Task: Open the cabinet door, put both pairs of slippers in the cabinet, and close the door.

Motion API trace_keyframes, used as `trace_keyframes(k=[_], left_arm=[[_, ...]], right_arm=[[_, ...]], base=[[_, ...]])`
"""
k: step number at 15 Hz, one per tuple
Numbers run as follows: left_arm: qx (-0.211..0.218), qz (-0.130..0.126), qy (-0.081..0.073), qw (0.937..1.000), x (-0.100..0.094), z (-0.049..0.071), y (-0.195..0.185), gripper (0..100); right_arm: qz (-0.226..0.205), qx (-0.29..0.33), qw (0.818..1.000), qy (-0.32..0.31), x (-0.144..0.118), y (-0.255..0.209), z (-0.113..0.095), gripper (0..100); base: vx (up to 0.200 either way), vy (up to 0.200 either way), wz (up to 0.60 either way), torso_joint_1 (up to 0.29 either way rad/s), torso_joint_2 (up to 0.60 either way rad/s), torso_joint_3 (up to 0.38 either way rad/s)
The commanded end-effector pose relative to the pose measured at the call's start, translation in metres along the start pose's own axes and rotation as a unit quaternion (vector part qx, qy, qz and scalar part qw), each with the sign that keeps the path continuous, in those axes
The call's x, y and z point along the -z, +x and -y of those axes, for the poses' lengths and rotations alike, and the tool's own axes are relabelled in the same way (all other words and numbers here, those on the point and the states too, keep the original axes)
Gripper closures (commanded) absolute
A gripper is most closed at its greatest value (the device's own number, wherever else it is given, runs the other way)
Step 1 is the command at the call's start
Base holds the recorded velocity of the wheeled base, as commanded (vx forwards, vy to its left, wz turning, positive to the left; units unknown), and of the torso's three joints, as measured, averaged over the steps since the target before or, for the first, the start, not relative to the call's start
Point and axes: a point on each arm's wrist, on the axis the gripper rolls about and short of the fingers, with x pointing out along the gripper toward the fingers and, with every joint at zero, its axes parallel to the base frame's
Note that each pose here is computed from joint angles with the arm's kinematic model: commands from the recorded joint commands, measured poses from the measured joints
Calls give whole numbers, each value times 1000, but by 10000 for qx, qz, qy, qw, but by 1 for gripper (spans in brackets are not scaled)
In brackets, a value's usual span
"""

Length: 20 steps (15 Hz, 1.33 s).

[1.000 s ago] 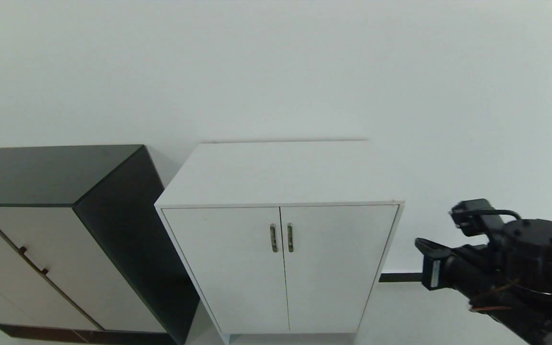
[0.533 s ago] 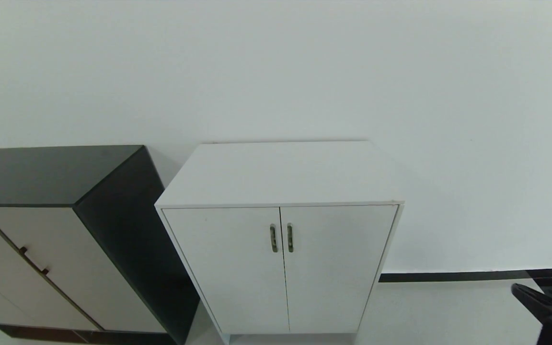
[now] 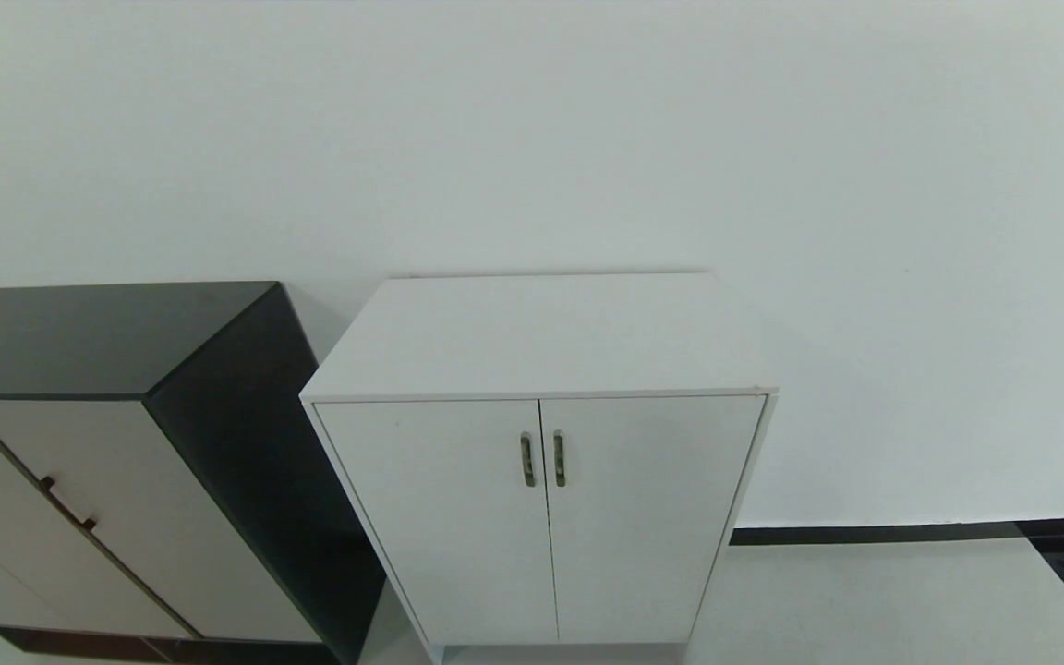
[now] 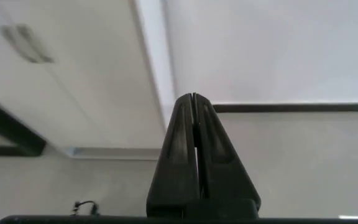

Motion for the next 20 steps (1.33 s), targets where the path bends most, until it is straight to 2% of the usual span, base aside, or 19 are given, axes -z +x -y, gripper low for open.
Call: trace_keyframes(k=[1, 4, 5, 7, 10, 20], left_arm=[[-8, -5, 0, 10000, 0, 0, 0, 100], [0, -5, 0, 10000, 0, 0, 0, 100], [-8, -5, 0, 10000, 0, 0, 0, 100], [0, -5, 0, 10000, 0, 0, 0, 100], [0, -5, 0, 10000, 0, 0, 0, 100], [-8, -5, -8, 10000, 0, 0, 0, 100]], right_arm=[[677, 543, 9961, 181, 8, -16, 5, 100], [702, 1502, 9861, 118, 25, -25, 4, 100], [827, 1553, 9843, 132, 27, -29, 3, 100], [1011, 920, 9906, 104, 29, -31, 0, 100], [794, 69, 9968, 10, 35, -28, -4, 100], [831, -6, 9965, -19, 34, -29, -4, 100]], base=[[0, 0, 0, 0, 0, 0], [0, 0, 0, 0, 0, 0], [0, 0, 0, 0, 0, 0], [0, 0, 0, 0, 0, 0], [0, 0, 0, 0, 0, 0], [0, 0, 0, 0, 0, 0]])
